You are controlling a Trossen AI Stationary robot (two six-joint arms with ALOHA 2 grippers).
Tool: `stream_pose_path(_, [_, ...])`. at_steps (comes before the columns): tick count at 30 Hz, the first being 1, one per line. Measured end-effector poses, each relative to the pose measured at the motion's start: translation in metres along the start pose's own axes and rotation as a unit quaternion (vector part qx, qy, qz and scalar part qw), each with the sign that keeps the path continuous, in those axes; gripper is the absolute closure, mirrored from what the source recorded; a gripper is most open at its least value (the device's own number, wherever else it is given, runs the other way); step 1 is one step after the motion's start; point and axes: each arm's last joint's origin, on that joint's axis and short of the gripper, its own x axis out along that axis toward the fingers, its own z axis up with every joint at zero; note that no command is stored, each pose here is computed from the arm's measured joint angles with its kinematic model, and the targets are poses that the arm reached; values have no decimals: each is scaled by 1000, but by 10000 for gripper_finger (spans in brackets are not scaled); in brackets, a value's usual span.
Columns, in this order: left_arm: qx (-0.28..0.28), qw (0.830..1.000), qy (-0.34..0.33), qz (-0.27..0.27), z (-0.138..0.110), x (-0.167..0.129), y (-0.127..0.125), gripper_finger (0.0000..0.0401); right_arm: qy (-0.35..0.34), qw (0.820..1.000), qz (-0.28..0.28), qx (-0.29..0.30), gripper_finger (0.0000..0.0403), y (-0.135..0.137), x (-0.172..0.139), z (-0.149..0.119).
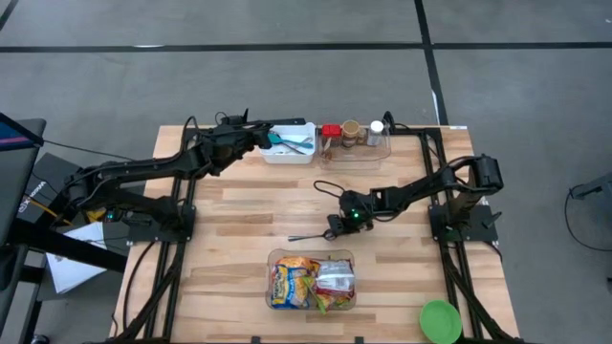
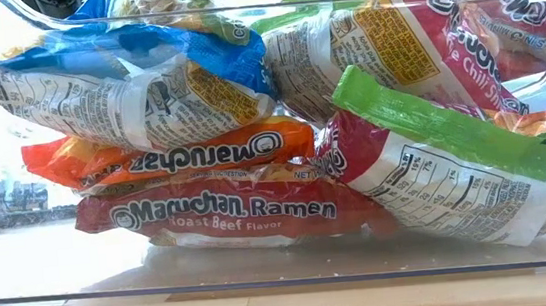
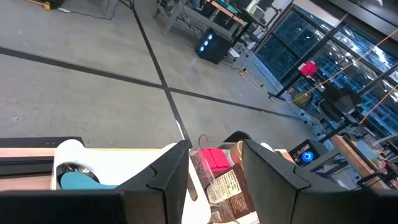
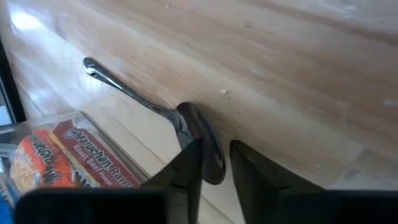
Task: Pick & Place Food Item
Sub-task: Put the blue spoon into the white bin
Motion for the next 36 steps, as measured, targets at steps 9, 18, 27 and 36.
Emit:
stream_pose_path(9, [1, 1000, 1, 1, 0, 0, 0, 257, -7, 1000, 1, -23, 393, 0, 0, 1])
stream_pose_path(18, [3, 1000, 4, 3, -1, 0, 1, 257, -29, 999, 33, -30, 402, 9, -7, 3])
stream_pose_path(27, [14, 1000, 19, 17, -4, 0, 4, 257, -70, 995, 53, -41, 403, 18, -43, 12])
stream_pose_path(36, [18, 997, -28, 71, 11, -18, 10, 257, -131, 982, 123, -54, 403, 32, -95, 23])
